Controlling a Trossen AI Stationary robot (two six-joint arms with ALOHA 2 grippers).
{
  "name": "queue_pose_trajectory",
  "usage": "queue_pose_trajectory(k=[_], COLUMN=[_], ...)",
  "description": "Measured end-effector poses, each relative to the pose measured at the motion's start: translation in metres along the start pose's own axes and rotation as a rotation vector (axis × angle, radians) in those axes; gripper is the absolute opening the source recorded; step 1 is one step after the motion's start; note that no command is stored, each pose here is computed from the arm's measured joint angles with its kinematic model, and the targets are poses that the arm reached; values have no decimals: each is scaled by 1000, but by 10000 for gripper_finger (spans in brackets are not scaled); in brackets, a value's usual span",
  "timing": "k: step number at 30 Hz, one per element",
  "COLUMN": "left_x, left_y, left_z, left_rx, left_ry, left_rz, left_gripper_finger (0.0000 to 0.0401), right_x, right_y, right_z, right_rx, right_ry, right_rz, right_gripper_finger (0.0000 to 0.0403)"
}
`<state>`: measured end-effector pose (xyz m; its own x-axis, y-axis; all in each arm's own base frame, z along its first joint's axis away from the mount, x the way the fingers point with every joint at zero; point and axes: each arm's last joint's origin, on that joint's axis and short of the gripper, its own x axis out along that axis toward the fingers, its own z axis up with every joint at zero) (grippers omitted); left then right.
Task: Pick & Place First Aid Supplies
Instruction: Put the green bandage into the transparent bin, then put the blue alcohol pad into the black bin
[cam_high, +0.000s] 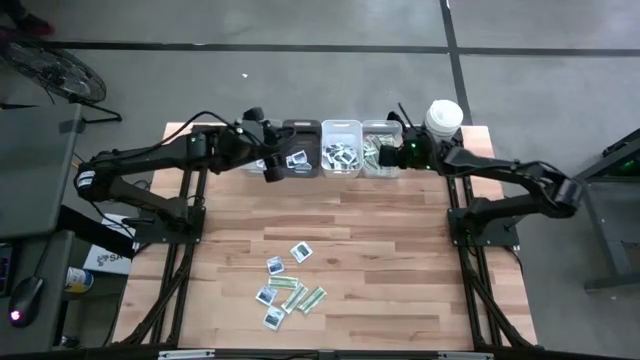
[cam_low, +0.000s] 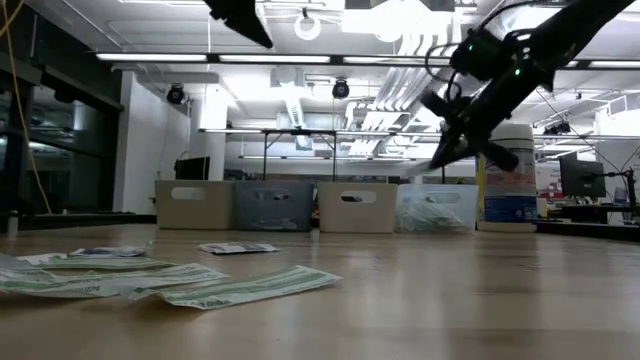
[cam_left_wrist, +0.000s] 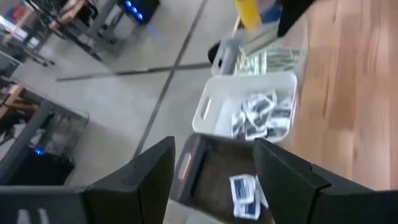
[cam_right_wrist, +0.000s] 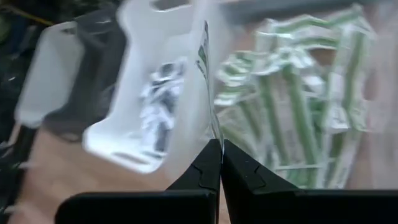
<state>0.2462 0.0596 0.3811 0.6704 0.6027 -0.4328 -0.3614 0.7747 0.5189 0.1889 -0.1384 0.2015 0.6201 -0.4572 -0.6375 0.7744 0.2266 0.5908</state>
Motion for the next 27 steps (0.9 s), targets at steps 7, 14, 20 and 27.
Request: queue_pose_trajectory(k=[7,14,20,27], left_x=[0,-1,-2,-1], left_y=[-2,-4,-5,-8], left_z=[-9,-17,-20,-22], left_rx=[20,-7,-28,-110], left_ry=[99,168,199,204], left_rz=[13,-6,-13,-56], left_gripper_finger=[213,213,213,213], right_x=[9,9,8,-10], right_y=[-12,-18,-26,-22], right_z=[8,11,12,20], right_rx=[94,116,117,-9], right_ry=[-25,-3,18,-41], right_rz=[-60,-75,-133,-75], right_gripper_finger=[0,32,97,148])
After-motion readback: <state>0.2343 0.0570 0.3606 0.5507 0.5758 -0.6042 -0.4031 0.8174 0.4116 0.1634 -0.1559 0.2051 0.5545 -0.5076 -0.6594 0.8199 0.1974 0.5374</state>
